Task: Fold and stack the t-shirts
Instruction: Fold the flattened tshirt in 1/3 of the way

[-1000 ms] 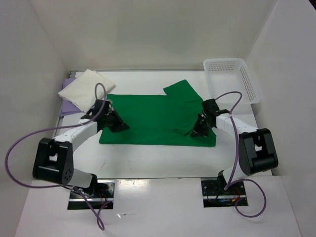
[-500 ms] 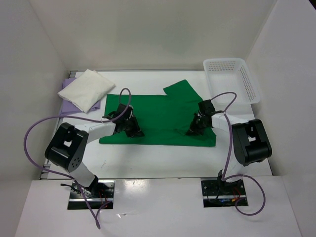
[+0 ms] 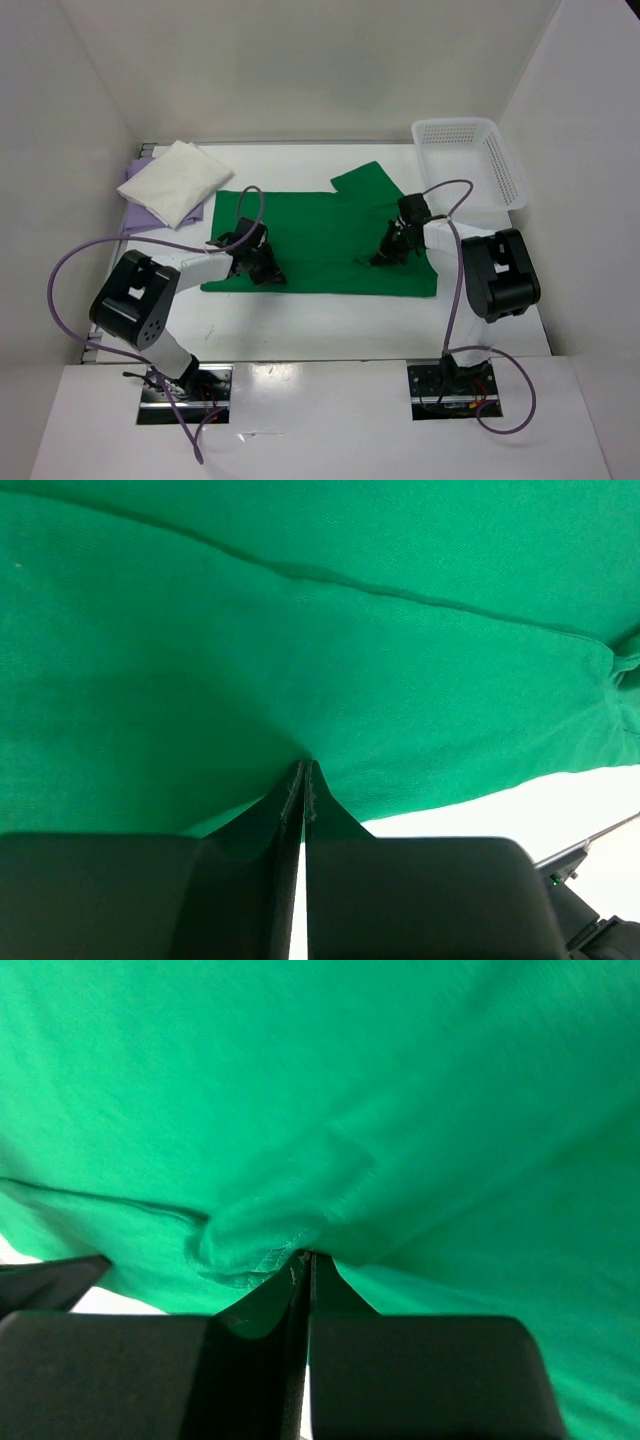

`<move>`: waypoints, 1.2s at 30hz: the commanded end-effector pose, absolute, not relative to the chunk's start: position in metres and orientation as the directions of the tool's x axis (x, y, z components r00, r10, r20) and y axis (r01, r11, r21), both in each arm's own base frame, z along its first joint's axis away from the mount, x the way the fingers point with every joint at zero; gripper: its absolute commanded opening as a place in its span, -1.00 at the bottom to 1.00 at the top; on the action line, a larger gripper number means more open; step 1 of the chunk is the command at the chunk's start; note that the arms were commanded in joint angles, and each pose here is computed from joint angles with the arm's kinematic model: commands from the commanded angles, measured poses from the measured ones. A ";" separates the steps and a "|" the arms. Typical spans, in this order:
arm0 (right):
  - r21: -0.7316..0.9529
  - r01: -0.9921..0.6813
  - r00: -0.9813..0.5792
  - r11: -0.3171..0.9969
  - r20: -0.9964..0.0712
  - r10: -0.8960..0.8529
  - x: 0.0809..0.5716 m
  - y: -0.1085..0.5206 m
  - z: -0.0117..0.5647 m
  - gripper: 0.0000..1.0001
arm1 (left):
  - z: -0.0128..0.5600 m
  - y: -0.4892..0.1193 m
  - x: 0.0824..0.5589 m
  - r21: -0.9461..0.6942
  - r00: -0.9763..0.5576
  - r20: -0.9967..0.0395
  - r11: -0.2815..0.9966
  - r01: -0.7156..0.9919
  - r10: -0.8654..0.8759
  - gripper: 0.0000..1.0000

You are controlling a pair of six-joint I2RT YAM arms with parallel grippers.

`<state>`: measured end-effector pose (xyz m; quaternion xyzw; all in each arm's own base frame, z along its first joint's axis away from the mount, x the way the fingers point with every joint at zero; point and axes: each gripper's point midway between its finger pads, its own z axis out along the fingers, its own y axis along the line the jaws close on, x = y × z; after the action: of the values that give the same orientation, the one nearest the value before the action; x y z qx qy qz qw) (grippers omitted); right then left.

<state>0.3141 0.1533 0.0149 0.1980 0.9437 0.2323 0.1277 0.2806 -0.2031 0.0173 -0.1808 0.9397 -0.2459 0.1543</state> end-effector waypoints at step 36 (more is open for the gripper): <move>0.519 0.030 -0.975 0.854 -0.173 0.140 0.275 0.282 0.019 -0.99 | -0.010 -0.164 0.237 -0.404 -0.922 -0.092 0.861 -0.310 -0.376 -0.81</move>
<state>0.2662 0.2690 0.0180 0.0531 0.9590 0.2661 0.0817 0.2763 -0.1787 0.0135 -0.1618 0.9516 -0.2172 0.1453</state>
